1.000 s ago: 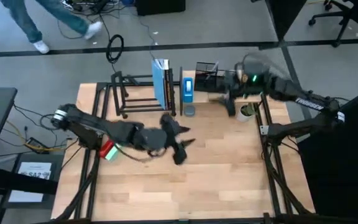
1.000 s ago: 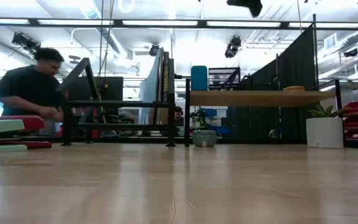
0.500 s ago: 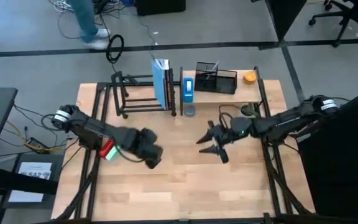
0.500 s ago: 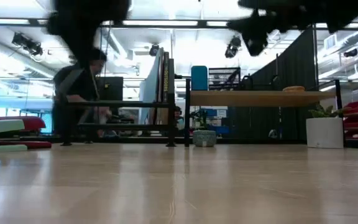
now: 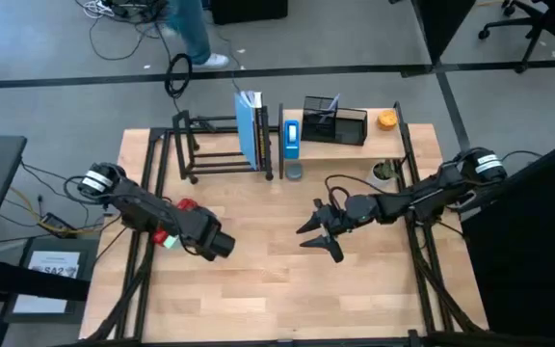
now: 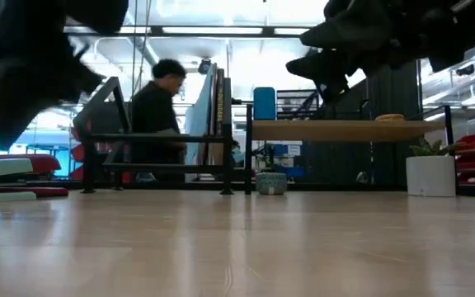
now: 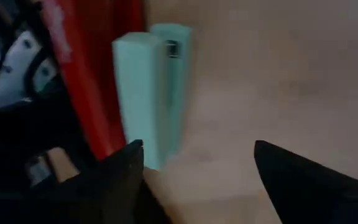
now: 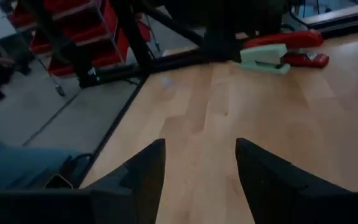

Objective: Stock shelves
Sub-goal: Put the green stapler under the shelf

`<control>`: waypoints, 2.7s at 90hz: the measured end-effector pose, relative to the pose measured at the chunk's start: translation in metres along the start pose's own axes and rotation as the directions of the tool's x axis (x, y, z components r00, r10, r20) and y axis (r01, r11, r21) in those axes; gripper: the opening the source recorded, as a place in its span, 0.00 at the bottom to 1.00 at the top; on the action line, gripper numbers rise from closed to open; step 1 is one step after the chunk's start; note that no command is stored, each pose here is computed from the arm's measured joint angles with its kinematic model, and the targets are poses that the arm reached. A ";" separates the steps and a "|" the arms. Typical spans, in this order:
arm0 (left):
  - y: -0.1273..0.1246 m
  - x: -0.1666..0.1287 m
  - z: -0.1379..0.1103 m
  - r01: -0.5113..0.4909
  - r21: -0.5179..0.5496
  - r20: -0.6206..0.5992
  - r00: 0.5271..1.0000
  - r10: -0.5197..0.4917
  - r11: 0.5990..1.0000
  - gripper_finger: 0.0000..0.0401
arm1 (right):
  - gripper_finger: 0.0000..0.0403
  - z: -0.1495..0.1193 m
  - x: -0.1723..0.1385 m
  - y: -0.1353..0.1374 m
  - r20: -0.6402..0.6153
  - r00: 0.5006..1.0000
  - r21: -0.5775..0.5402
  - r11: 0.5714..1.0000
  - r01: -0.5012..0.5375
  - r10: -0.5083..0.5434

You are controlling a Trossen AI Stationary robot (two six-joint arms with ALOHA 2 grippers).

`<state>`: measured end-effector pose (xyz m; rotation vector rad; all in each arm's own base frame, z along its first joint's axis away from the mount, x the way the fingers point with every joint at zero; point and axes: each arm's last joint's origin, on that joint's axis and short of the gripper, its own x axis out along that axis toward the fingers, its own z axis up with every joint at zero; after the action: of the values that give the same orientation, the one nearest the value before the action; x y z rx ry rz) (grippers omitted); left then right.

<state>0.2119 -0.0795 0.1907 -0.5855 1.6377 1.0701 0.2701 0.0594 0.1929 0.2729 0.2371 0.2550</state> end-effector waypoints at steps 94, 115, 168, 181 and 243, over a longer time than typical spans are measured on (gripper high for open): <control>-0.065 -0.020 0.031 0.353 0.612 0.360 0.672 -0.647 0.707 0.22 | 0.40 -0.001 -0.001 0.002 -0.040 0.993 -0.031 0.993 -0.112 0.110; -0.093 -0.026 0.051 0.049 0.796 0.519 0.457 -0.722 0.603 0.28 | 0.40 -0.025 0.000 0.000 -0.224 0.974 -0.100 0.995 0.020 -0.043; -0.129 -0.022 0.077 0.116 0.863 0.328 0.611 -0.721 0.491 0.38 | 0.76 -0.064 0.050 -0.015 -0.222 0.955 -0.139 0.976 0.169 -0.197; -0.127 -0.051 0.078 0.090 0.872 0.322 0.634 -0.703 0.481 0.44 | 0.78 -0.056 0.057 -0.014 -0.188 0.958 -0.172 0.968 0.184 -0.216; -0.123 -0.131 -0.023 0.168 0.710 0.474 0.603 -0.641 0.684 0.46 | 0.46 -0.067 0.089 -0.020 -0.169 0.951 -0.125 0.963 0.240 -0.259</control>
<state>0.3429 -0.1756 0.2708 -0.0784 0.9580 0.2573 0.3405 0.0812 0.1074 0.1145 0.4369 0.0406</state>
